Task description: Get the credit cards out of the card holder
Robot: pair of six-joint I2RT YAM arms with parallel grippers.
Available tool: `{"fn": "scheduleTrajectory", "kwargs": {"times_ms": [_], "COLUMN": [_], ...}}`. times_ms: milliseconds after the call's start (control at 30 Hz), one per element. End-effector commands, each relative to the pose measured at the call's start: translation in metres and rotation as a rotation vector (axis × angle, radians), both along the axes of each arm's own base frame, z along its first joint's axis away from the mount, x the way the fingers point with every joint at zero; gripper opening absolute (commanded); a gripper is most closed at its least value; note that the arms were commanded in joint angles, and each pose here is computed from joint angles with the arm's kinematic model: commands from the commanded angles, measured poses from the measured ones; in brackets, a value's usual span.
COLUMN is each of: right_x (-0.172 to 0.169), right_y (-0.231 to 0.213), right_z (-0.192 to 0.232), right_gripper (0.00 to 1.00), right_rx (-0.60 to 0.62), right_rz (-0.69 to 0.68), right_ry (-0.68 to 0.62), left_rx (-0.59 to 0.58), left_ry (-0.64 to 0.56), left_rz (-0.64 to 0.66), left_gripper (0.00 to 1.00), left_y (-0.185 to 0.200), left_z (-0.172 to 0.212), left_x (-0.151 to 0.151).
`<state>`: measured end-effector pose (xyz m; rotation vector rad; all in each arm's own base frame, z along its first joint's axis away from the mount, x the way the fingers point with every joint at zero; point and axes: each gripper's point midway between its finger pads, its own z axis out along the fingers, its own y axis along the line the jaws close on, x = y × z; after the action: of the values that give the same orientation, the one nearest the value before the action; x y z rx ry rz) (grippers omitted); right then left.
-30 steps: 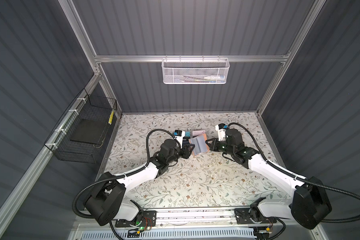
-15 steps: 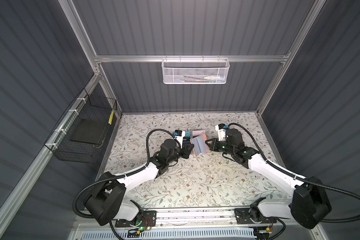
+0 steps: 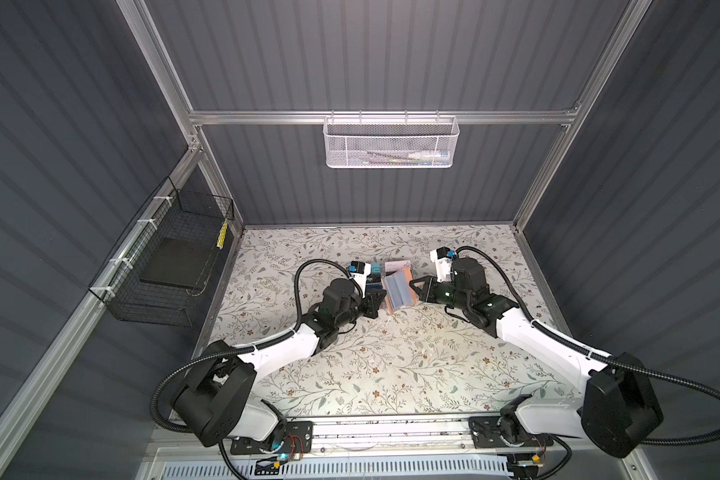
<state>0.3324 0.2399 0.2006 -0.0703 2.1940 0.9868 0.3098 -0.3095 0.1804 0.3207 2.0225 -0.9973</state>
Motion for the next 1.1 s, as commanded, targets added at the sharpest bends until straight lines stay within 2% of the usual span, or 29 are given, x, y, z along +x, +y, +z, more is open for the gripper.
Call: {"fn": "scheduleTrajectory", "kwargs": {"times_ms": [0, 433, 767, 1067], "right_x": [-0.003, 0.001, 0.004, 0.005], "right_y": [0.012, 0.019, 0.028, 0.027], "right_z": [0.007, -0.009, -0.02, -0.021], "right_gripper": [0.0, 0.0, 0.0, 0.0], "right_rx": [0.059, 0.061, 0.078, 0.071], "right_rz": [0.057, 0.072, 0.107, 0.1], "right_ry": [-0.007, 0.042, 0.078, 0.085], "left_rx": [0.021, 0.006, -0.042, -0.034], "left_ry": [0.0, -0.032, -0.065, -0.057], "left_rz": [0.02, 0.041, 0.003, 0.014], "left_gripper": [0.0, 0.0, 0.0, 0.0], "left_y": [0.001, 0.008, 0.007, 0.009], "left_z": [0.0, 0.014, 0.037, 0.036], "left_x": [0.003, 0.0, -0.009, -0.009]}}
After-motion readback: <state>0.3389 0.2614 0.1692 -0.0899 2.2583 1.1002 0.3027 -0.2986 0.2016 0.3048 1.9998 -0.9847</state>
